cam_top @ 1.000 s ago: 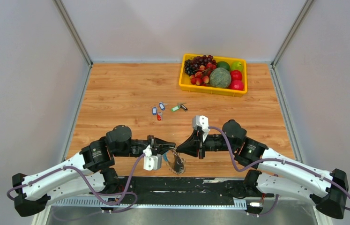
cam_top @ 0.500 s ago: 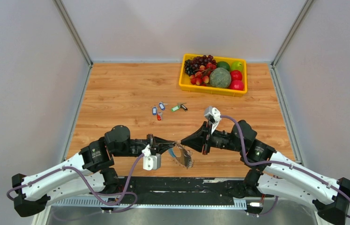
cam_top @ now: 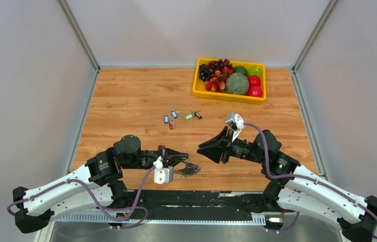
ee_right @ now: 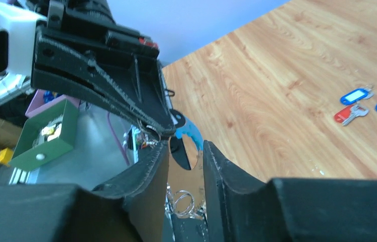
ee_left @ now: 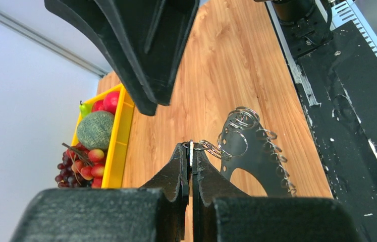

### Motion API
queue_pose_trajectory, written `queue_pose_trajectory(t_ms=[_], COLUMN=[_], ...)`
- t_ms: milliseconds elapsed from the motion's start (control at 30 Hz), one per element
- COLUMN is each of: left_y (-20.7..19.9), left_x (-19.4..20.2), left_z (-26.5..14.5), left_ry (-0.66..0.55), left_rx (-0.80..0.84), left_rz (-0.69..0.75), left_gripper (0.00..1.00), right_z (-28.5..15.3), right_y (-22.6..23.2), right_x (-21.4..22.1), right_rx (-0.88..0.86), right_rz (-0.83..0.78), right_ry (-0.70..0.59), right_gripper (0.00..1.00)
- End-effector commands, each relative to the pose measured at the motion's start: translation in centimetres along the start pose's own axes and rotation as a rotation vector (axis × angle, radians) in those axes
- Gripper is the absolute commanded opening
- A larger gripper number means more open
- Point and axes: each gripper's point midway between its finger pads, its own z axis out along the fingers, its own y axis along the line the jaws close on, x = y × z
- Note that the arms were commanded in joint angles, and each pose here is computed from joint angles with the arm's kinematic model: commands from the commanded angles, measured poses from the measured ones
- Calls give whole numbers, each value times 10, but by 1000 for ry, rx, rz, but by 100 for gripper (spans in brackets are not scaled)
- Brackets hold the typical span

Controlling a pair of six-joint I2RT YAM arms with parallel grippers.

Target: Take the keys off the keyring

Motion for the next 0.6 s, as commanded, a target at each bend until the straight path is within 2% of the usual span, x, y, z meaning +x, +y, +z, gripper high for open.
queue_pose_trajectory(t_ms=[0,233,567], left_y=[5,4,1], left_x=[-15,-16,-18], left_z=[-1,-1,1], left_ry=[-60,-64,-75], left_rx=[-10,-3,12], left_rz=[33,33,29], left_gripper=[0,0,0], right_z=[0,-2,12], right_y=[18,24,28], right_x=[5,9,21], right_rx=[-136,-213,-253], right_rz=[-137,-342,-452], right_ry=[34,37,70], right_gripper=[38,40,38])
